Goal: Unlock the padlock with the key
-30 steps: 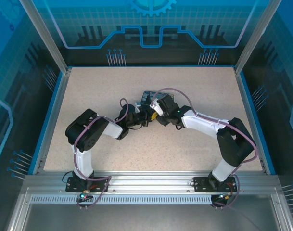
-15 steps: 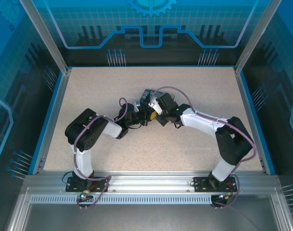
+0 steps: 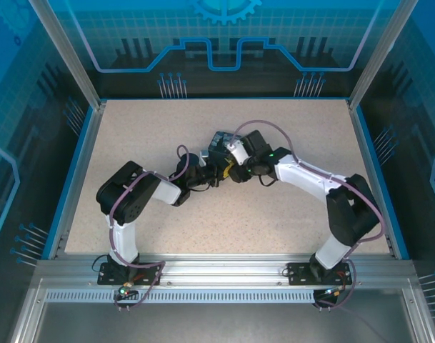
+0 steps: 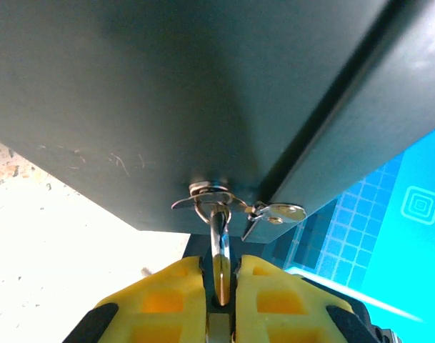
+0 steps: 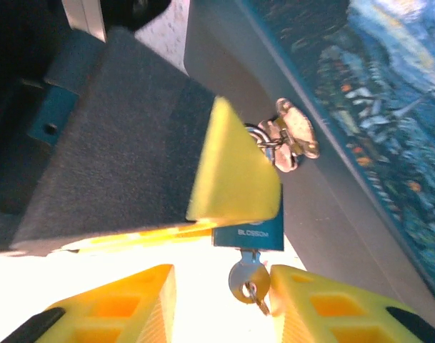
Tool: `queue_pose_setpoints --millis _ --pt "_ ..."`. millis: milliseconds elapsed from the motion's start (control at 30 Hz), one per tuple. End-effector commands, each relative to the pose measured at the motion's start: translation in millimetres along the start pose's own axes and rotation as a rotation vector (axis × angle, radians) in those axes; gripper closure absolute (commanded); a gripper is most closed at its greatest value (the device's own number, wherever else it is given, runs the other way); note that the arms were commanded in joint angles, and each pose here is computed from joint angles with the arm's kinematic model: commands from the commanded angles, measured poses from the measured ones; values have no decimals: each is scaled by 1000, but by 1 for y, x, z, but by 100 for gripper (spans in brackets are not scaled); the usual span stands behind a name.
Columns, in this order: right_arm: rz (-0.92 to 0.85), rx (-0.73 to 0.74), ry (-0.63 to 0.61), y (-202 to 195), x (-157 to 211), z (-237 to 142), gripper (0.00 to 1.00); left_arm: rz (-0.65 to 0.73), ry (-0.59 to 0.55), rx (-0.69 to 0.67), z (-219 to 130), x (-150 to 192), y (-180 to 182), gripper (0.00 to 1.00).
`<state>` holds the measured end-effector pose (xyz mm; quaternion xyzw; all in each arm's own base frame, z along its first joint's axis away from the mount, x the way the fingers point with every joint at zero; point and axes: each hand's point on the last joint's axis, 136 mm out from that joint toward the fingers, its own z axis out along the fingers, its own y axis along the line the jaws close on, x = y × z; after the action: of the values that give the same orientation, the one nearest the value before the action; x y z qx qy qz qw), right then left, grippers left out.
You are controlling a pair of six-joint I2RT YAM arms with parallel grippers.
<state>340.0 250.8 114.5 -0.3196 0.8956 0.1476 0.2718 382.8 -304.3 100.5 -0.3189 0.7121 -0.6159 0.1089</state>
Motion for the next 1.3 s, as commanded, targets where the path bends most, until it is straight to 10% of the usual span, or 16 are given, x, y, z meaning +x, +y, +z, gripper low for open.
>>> queue_pose_setpoints --millis 0,500,633,867,1267 --pt "144 -139 -119 9 -14 -33 58 50 17 63 -1 5 -21 100" --pt "627 -241 -162 5 15 -15 48 168 28 -154 -14 6 49 100" --pt "676 -259 -136 10 19 1 48 200 32 -201 -22 7 61 76" --pt "707 -255 -116 15 17 18 41 327 25 -261 -46 16 49 2" --pt "760 -171 -140 -6 -1 32 39 649 -171 -391 -127 10 -28 1"
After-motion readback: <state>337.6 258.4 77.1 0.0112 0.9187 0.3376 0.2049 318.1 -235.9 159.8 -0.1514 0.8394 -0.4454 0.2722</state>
